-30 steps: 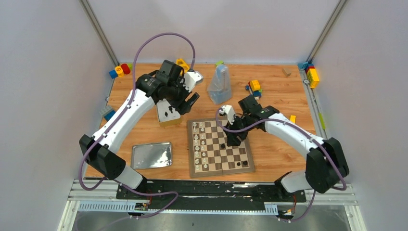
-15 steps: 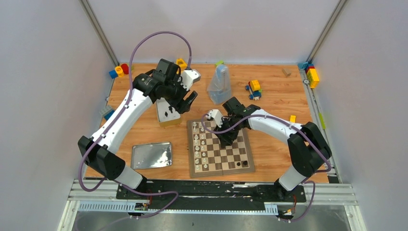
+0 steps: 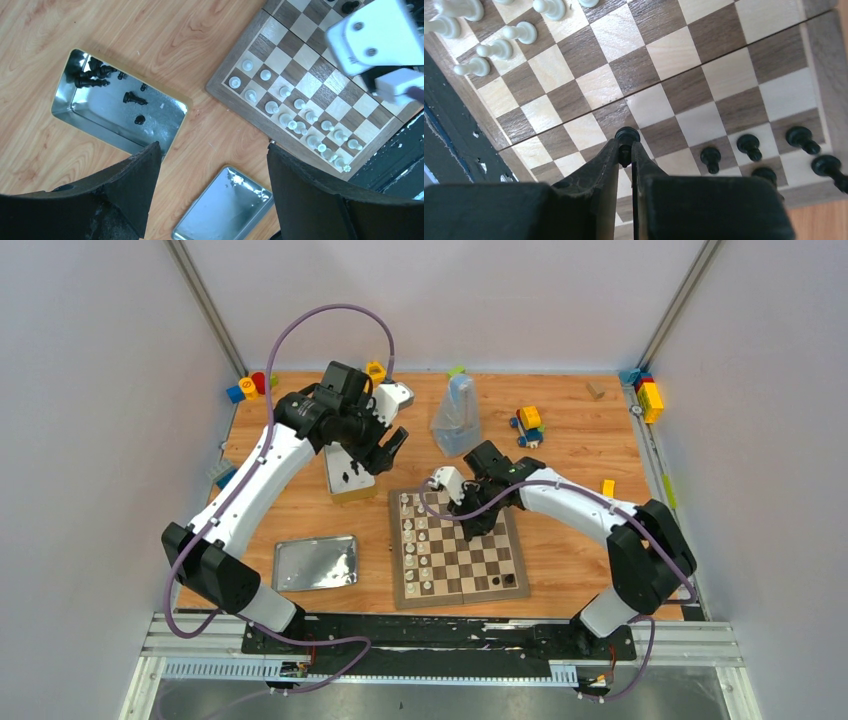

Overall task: Set up the chess pieces on the board
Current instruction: Pick up the chess piece from the chessboard, then place the chess piece on the chessboard.

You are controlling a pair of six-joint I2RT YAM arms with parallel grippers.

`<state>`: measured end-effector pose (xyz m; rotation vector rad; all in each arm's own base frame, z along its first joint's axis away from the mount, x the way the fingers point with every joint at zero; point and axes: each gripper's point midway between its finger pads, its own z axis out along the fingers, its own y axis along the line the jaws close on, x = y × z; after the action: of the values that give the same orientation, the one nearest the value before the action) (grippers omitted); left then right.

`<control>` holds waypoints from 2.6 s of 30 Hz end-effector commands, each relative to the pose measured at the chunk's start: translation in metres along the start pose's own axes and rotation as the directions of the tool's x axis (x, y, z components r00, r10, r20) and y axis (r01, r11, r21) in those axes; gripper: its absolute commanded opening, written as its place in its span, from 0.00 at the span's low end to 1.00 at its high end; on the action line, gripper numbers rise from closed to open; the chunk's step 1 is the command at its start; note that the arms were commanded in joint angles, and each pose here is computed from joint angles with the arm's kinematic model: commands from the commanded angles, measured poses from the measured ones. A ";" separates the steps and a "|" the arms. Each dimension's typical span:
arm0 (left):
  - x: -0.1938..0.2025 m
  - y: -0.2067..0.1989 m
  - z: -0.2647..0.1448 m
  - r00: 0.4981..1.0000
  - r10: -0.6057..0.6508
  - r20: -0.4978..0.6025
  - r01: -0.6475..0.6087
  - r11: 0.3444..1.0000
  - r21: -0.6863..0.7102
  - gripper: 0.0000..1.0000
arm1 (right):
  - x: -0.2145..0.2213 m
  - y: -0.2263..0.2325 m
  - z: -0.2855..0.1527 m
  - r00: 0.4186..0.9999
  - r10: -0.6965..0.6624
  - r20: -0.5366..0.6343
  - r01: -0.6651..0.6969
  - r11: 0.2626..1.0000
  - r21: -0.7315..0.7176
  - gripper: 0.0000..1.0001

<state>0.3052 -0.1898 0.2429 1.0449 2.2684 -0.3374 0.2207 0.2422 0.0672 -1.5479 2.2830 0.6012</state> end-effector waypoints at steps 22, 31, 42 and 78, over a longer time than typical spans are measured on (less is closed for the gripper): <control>-0.002 0.000 -0.013 0.997 0.024 0.078 -0.022 1.000 -0.022 0.90 | 0.027 -0.078 -0.049 0.973 0.186 0.136 -0.215 0.947 0.239 0.03; -0.002 -0.001 -0.012 0.997 0.026 0.077 -0.025 0.999 -0.020 0.91 | 0.031 -0.087 -0.040 0.973 0.209 0.101 -0.229 0.941 0.250 0.03; -0.002 0.000 -0.012 0.997 0.028 0.077 -0.026 0.999 -0.023 0.92 | 0.033 -0.090 -0.035 0.972 0.216 0.093 -0.232 0.940 0.249 0.04; 0.054 0.058 0.028 0.988 0.149 -0.039 -0.153 0.981 -0.116 0.87 | -0.012 -0.087 -0.138 0.889 0.165 0.427 -0.308 0.905 0.293 0.56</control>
<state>0.3190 -0.1370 0.1981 1.0188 2.2899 -0.1585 0.2983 0.1507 0.1574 -0.9419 2.2006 0.4161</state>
